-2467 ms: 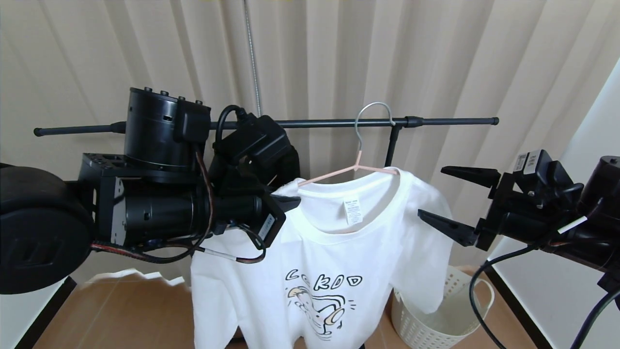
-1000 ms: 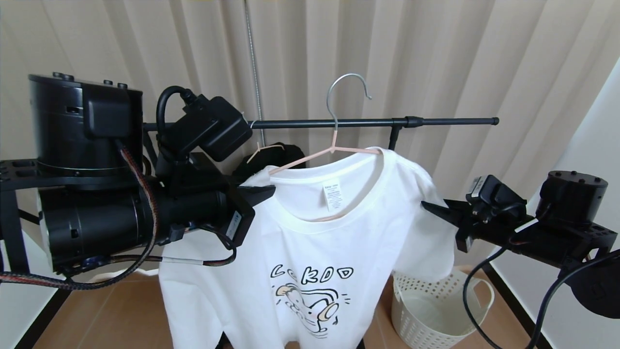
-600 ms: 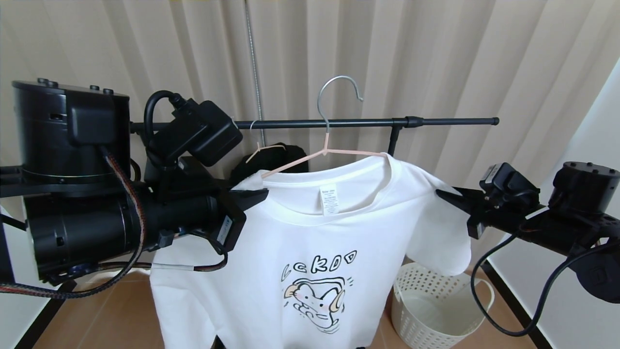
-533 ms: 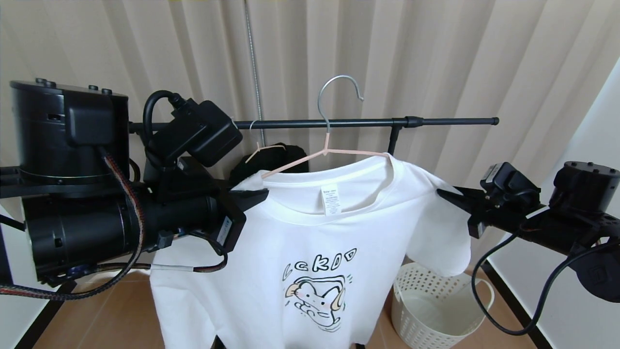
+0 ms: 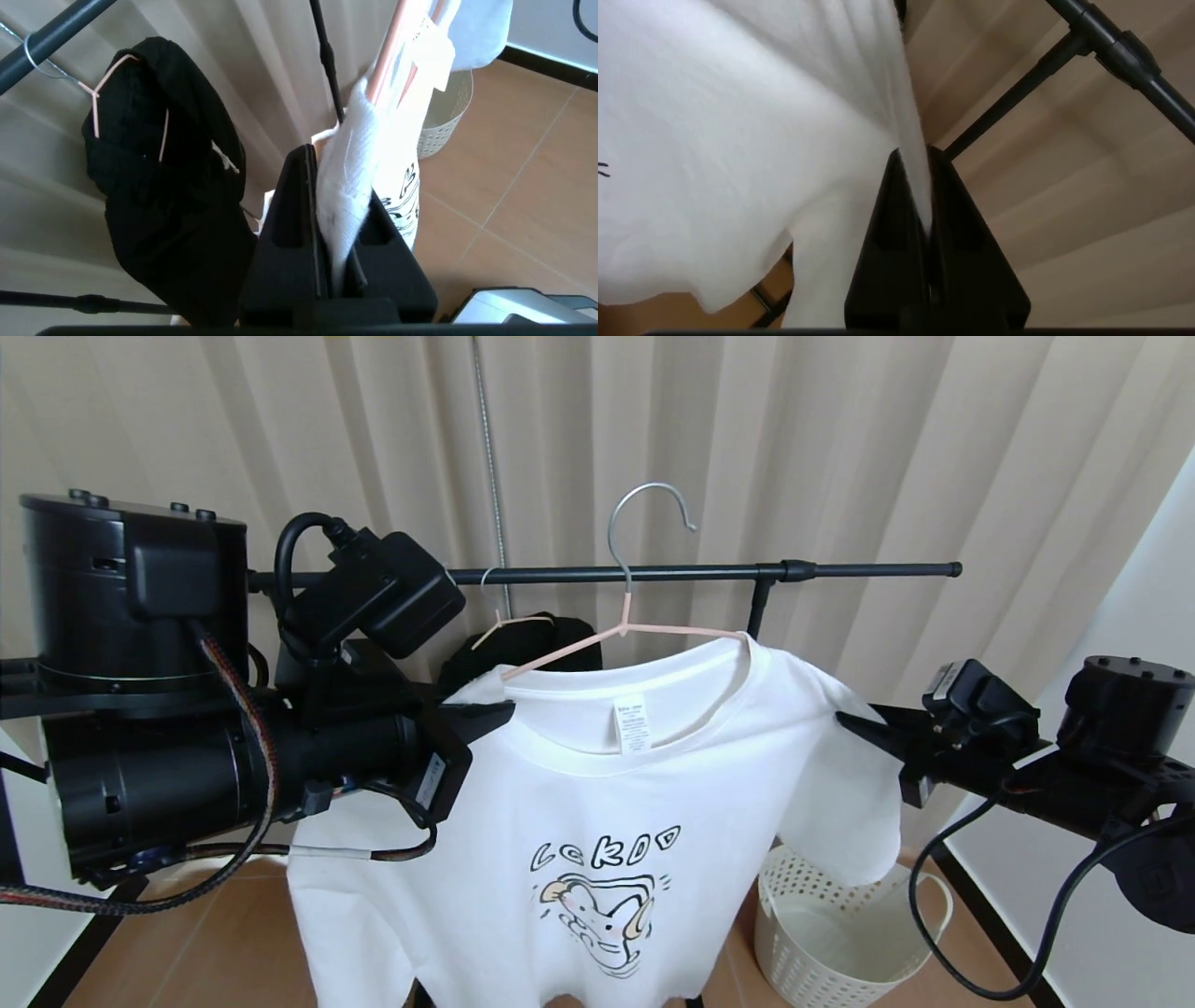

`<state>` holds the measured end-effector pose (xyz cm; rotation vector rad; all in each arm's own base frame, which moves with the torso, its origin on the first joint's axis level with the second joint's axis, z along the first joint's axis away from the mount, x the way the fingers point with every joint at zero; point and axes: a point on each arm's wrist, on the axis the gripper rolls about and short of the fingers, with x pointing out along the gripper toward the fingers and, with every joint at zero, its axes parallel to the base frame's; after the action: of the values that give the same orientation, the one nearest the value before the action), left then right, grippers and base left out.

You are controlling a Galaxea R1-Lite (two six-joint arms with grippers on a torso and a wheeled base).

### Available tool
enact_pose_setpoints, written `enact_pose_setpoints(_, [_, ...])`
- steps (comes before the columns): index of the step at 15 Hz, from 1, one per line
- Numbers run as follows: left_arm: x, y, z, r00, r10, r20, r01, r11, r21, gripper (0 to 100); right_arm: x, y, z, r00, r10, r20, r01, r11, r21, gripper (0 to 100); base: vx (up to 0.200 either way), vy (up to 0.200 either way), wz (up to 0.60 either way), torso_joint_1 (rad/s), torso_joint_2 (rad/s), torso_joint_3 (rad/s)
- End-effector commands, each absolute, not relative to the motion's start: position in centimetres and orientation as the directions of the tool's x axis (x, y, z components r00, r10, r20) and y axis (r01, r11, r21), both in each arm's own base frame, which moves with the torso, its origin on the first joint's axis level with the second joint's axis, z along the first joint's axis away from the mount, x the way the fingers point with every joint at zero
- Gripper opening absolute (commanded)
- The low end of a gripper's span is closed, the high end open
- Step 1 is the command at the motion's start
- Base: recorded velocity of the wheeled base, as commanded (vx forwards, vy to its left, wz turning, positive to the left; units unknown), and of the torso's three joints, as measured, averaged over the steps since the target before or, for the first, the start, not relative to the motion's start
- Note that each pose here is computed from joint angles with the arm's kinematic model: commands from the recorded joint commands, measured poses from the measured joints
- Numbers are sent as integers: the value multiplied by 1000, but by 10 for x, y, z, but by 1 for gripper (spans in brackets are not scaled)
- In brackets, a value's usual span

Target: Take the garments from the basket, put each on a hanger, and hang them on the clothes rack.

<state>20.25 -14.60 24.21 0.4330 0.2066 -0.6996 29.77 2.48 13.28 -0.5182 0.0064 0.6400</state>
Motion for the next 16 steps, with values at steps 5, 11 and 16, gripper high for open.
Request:
enact_pose_setpoints(5, [208, -143, 240, 763, -555, -331, 641, 714, 281, 0, 280, 33, 149, 787, 605, -122, -579, 657, -483, 100, 0, 0, 0, 0, 0, 0])
enact_pose_setpoints(11, [232, -148, 231, 835, -455, -310, 528, 822, 213, 0, 262, 65, 181, 749, 662, -24, -639, 711, -293, 100, 0, 0, 0, 0, 0, 0])
enact_pose_setpoints(16, [256, -161, 217, 869, -358, -340, 431, 887, 168, 0, 261, 104, 205, 802, 594, 60, -574, 795, -197, 100, 0, 0, 0, 0, 0, 0])
